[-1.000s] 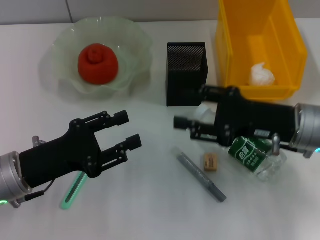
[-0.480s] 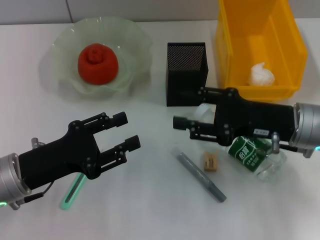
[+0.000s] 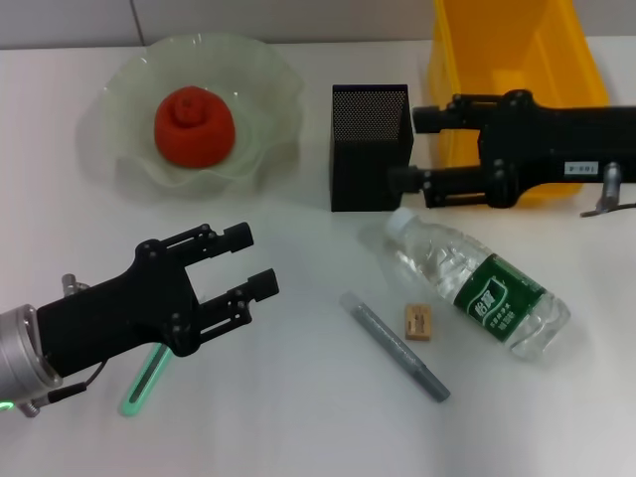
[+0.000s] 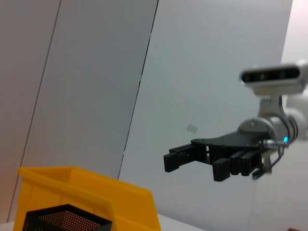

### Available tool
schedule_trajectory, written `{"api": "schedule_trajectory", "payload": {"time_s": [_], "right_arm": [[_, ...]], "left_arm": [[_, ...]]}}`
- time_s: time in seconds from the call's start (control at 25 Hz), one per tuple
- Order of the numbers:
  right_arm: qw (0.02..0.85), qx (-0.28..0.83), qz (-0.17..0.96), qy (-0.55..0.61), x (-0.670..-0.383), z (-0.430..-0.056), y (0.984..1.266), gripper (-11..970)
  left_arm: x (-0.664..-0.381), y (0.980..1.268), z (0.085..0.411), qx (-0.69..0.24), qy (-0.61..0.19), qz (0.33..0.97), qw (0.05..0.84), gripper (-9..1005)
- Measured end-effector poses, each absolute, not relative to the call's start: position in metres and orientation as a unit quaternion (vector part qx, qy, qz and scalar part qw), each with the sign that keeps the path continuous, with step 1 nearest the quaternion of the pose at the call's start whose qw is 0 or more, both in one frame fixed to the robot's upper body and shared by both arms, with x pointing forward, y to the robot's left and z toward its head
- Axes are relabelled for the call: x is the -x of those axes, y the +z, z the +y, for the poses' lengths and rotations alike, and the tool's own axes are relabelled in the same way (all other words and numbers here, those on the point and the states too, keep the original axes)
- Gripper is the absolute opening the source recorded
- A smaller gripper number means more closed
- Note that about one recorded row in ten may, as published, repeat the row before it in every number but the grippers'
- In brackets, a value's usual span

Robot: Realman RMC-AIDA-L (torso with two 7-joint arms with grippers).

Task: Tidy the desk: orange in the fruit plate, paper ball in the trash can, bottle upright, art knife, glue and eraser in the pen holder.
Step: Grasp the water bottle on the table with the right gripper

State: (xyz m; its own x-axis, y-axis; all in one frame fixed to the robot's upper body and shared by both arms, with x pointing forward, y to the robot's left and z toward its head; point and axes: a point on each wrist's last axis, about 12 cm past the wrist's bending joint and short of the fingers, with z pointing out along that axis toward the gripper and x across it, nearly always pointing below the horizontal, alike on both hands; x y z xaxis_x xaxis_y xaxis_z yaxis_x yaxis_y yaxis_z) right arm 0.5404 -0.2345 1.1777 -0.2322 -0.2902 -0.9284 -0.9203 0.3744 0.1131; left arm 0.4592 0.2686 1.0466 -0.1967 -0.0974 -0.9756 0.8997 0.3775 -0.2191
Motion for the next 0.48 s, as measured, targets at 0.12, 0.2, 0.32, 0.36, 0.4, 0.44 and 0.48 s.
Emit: {"api": "schedule_trajectory", "payload": {"time_s": [0.12,0.2,0.32,0.36,0.4,0.44,0.48], "right_arm": [[0.395,0.442,0.744,0.308,-0.543,-0.23,1.202,782],[0.357,0.444,0.779,0.262,-0.544,-0.226,1.218,789],[0.3,0.452,0.819,0.191,-0.544,-0.218,1.238,797],[0.282,0.448,0.83,0.177,-0.544,-0.216,1.241,800],[0.266,0.443,0.84,0.166,-0.544,-0.213,1.243,800],[0.246,0.438,0.85,0.157,-0.545,-0.21,1.243,800],[0.227,0.433,0.86,0.148,-0.545,-0.208,1.241,800]], "left_arm": [[-0.459,1.046,0.269,-0.321,-0.456,0.625,0.546,606],[-0.459,1.047,0.269,-0.321,-0.456,0.625,0.546,606],[-0.459,1.047,0.269,-0.321,-0.457,0.624,0.546,606],[-0.459,1.047,0.269,-0.322,-0.458,0.623,0.547,606],[-0.459,1.047,0.269,-0.322,-0.458,0.623,0.547,606],[-0.459,1.047,0.268,-0.322,-0.458,0.623,0.547,606],[-0.459,1.047,0.268,-0.322,-0.458,0.623,0.547,606]]}}
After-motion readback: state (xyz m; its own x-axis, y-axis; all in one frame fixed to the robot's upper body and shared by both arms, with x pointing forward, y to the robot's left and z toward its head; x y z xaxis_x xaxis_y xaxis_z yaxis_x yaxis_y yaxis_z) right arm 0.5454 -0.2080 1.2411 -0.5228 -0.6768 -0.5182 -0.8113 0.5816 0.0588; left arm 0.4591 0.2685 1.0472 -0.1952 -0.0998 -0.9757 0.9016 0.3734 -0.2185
